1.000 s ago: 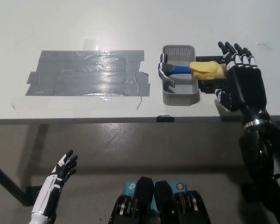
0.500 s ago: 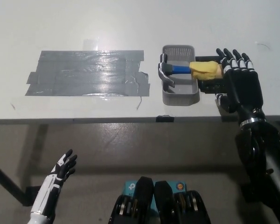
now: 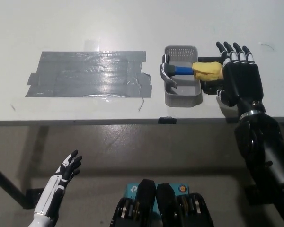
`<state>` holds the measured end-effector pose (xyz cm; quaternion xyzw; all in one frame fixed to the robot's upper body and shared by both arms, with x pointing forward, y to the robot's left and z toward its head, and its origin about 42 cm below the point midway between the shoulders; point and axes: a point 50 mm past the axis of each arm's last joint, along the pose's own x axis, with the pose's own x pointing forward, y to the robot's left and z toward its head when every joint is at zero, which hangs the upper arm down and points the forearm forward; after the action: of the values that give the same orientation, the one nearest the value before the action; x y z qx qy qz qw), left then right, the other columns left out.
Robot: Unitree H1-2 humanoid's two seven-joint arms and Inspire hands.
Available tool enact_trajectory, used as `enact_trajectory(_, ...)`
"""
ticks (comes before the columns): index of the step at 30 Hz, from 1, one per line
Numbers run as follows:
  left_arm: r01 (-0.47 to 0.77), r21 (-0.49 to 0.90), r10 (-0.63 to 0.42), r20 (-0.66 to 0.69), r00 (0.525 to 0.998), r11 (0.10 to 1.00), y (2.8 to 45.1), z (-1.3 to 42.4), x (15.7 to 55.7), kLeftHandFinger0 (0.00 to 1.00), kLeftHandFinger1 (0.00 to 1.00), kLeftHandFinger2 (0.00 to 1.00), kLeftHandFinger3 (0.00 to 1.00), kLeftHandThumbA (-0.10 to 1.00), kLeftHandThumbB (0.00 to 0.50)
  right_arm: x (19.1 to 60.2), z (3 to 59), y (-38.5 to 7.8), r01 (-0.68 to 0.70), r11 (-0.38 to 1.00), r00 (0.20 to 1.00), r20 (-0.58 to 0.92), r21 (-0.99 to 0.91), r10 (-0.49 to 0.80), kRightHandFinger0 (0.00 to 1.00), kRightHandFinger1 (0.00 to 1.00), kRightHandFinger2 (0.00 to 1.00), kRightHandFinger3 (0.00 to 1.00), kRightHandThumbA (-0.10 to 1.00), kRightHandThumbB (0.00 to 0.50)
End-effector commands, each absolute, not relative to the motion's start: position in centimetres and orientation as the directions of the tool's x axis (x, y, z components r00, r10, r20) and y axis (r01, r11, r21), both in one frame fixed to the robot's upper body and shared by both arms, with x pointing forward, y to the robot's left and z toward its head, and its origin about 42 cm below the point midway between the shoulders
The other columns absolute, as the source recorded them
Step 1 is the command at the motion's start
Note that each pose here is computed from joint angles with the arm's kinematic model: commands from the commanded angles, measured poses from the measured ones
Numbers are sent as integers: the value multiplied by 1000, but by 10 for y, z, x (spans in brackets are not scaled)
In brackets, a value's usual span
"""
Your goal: The robot picks the hammer with right hand and hits the black area on the desk and places it back.
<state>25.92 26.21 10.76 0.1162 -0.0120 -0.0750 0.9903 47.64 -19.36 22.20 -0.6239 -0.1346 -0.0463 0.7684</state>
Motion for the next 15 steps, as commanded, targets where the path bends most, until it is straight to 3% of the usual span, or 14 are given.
enact_trajectory(1,157,245,-178,66,982,957,264,120,262,1000,1000,1000,1000,1000,46,491,243,-188,314,199,936,337,-928,96,1000,1000,1000,1000,838,447)
enact_trajectory(5,158,242,-179,68,981,957,264,120,261,1000,1000,1000,1000,1000,45,494,239,-186,303,210,940,327,-930,94,1000,1000,1000,1000,800,442)
enact_trajectory(15,152,242,-174,73,982,958,263,120,262,1000,1000,1000,1000,1000,42,505,246,-178,292,193,943,315,-937,103,1000,1000,1000,1000,854,435)
